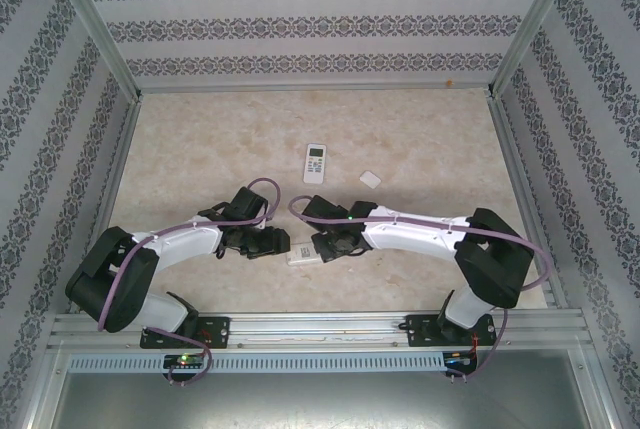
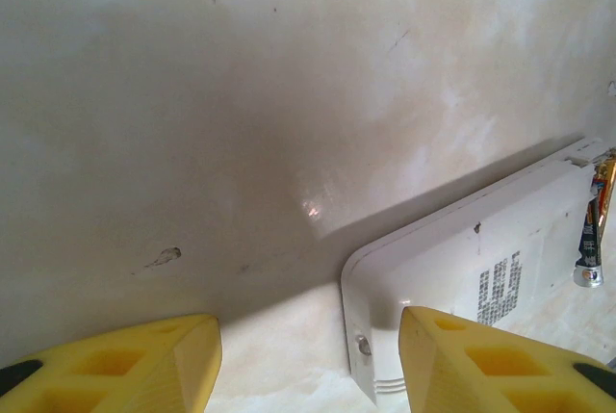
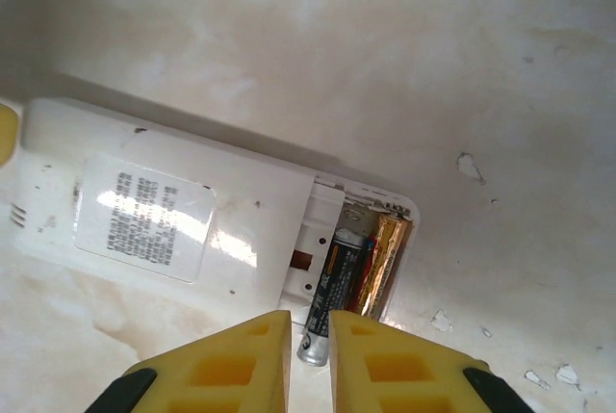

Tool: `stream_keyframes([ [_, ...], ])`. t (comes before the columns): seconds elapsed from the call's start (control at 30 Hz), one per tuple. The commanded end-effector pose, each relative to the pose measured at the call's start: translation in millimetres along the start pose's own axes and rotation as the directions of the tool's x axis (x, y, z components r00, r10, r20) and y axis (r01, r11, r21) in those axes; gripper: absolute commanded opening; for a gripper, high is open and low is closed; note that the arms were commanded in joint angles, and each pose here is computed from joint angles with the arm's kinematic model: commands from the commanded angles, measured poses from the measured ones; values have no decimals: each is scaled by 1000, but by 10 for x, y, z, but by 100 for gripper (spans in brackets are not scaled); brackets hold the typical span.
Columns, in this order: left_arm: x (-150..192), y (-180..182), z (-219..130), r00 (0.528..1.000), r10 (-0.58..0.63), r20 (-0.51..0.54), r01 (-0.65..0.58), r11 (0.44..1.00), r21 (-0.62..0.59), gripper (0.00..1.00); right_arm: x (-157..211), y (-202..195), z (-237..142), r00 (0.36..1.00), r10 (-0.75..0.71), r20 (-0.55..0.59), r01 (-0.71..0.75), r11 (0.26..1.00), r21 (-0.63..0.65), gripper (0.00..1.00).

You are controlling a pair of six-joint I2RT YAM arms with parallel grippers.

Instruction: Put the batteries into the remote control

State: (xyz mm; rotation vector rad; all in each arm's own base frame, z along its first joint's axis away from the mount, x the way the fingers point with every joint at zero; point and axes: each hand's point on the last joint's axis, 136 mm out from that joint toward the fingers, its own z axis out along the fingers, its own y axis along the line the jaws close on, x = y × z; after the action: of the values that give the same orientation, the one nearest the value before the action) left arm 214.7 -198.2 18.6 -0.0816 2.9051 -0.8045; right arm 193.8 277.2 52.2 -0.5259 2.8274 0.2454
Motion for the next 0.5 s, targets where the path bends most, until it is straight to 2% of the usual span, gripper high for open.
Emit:
stream_keyframes([
  [0.0, 2, -2, 182, 998, 62, 16, -62, 998, -2, 56, 101, -104, 67, 999, 38, -12, -38, 999, 35, 21],
  [0.23, -15, -9, 183, 998, 63, 17, -63, 998, -5, 56, 247, -84, 173, 998, 30, -59, -27, 999, 41, 22],
  [0.47, -21, -6, 188, 998, 63, 14, -63, 998, -10, 56, 200, -95, 239, 998, 13, -58, -9, 998, 69, 18],
])
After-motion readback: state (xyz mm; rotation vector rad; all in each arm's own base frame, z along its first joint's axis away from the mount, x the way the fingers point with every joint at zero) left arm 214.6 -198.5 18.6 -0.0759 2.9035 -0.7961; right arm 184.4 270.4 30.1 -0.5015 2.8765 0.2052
